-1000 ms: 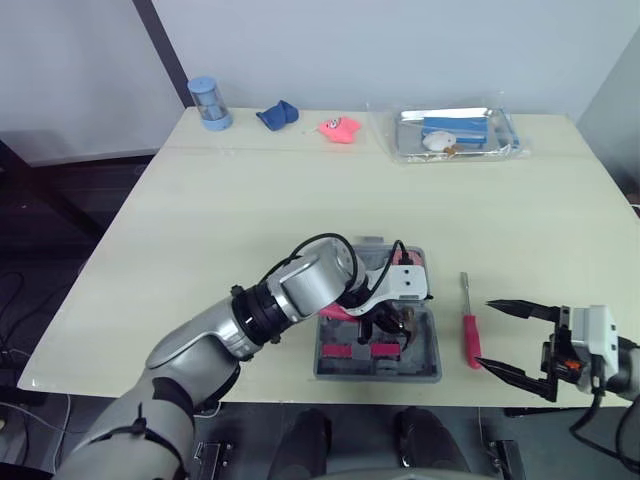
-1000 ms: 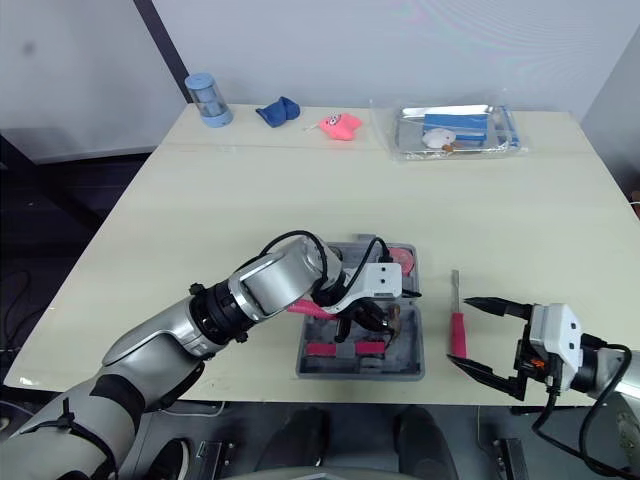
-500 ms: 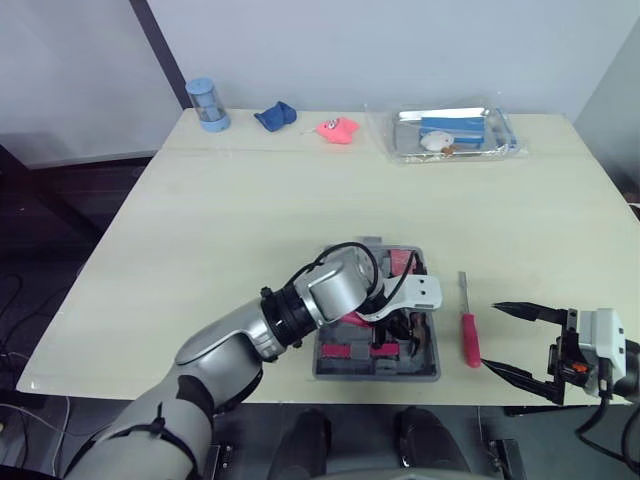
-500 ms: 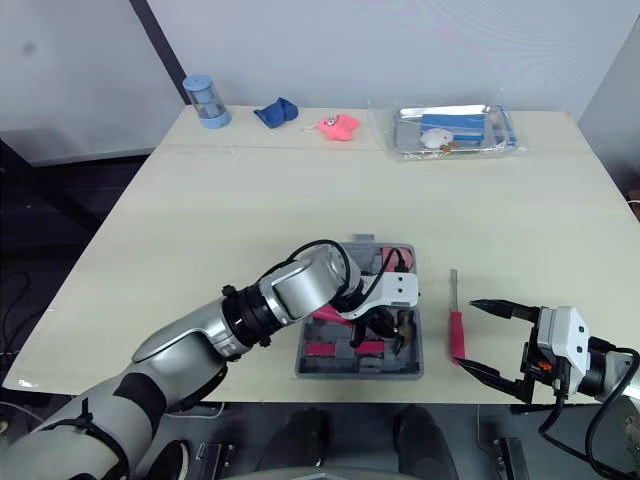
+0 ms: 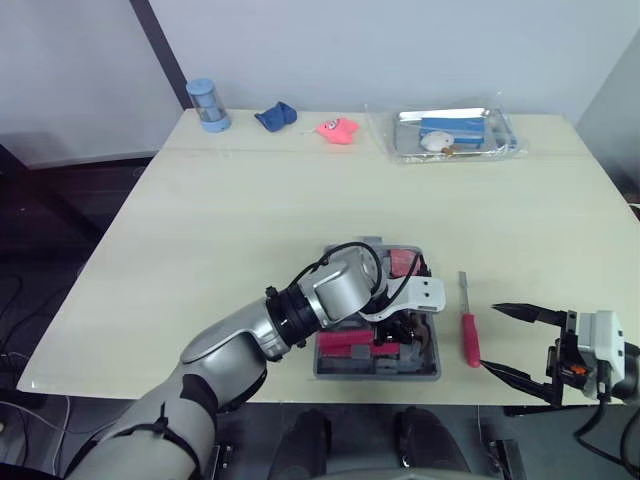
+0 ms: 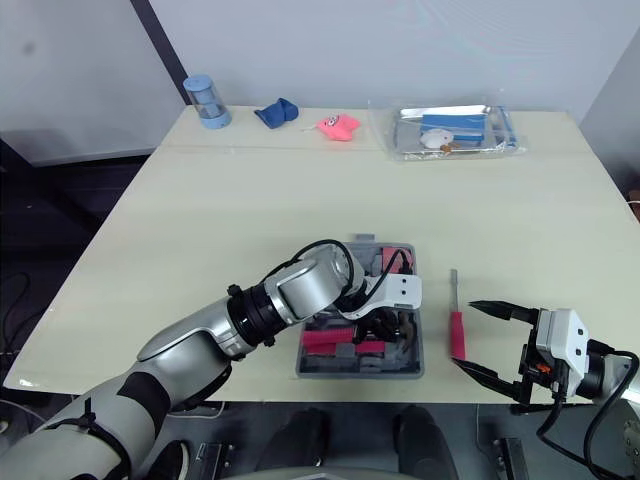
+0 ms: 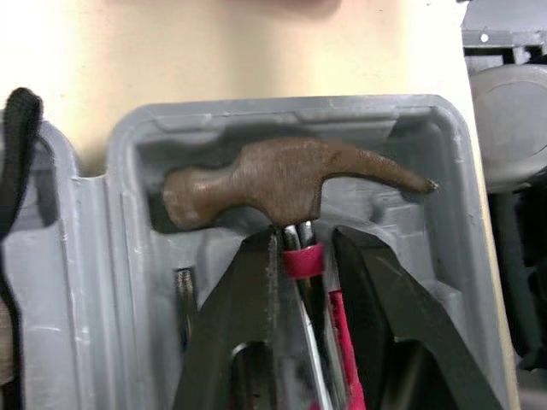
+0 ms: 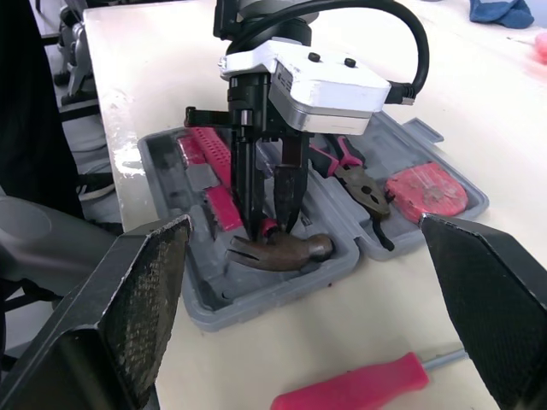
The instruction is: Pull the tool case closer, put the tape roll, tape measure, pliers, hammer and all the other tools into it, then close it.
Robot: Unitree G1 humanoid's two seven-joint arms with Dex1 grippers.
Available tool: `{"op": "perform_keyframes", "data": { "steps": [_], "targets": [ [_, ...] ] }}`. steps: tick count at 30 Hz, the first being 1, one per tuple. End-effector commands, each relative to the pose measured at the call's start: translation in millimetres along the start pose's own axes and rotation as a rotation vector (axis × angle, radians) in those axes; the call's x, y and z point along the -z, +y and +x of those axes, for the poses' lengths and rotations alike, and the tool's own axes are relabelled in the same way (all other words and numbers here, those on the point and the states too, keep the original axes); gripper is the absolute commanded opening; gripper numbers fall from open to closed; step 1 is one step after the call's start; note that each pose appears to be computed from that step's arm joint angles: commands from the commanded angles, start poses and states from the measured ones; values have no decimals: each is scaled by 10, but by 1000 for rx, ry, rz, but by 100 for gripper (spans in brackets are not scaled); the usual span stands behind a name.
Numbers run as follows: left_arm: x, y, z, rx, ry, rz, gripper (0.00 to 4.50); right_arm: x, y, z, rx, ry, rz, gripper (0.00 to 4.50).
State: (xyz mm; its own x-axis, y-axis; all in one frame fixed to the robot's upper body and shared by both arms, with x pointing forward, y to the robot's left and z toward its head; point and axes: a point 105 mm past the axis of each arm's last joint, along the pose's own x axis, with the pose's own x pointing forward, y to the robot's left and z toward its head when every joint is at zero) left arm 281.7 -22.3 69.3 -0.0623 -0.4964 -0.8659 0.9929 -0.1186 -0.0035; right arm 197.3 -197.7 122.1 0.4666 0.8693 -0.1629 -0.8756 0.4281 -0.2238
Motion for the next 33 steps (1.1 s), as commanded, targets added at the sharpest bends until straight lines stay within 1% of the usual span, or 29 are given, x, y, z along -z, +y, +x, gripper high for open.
{"op": "perform_keyframes", "data": {
  "steps": [1,8,20,26,29,33],
  "targets": [
    [-34,28,-45,-32,11,42,121,-102,-1,11,-2,-29,-47,450],
    [-101,24,-98,-32,-1,70,121,-102,0,3,-4,-26,-45,450],
    [-184,23,-324,-14,-46,98,121,-108,-6,31,-11,-33,-46,450],
    [-150,80,-438,-23,-77,85,121,-113,-22,49,-10,-38,-48,450],
    [-146,115,-488,-33,-109,60,121,-112,-21,53,-10,-39,-47,450],
    [-185,179,-597,-63,-205,81,121,-116,-31,65,-10,-44,-48,450]
  ]
}}
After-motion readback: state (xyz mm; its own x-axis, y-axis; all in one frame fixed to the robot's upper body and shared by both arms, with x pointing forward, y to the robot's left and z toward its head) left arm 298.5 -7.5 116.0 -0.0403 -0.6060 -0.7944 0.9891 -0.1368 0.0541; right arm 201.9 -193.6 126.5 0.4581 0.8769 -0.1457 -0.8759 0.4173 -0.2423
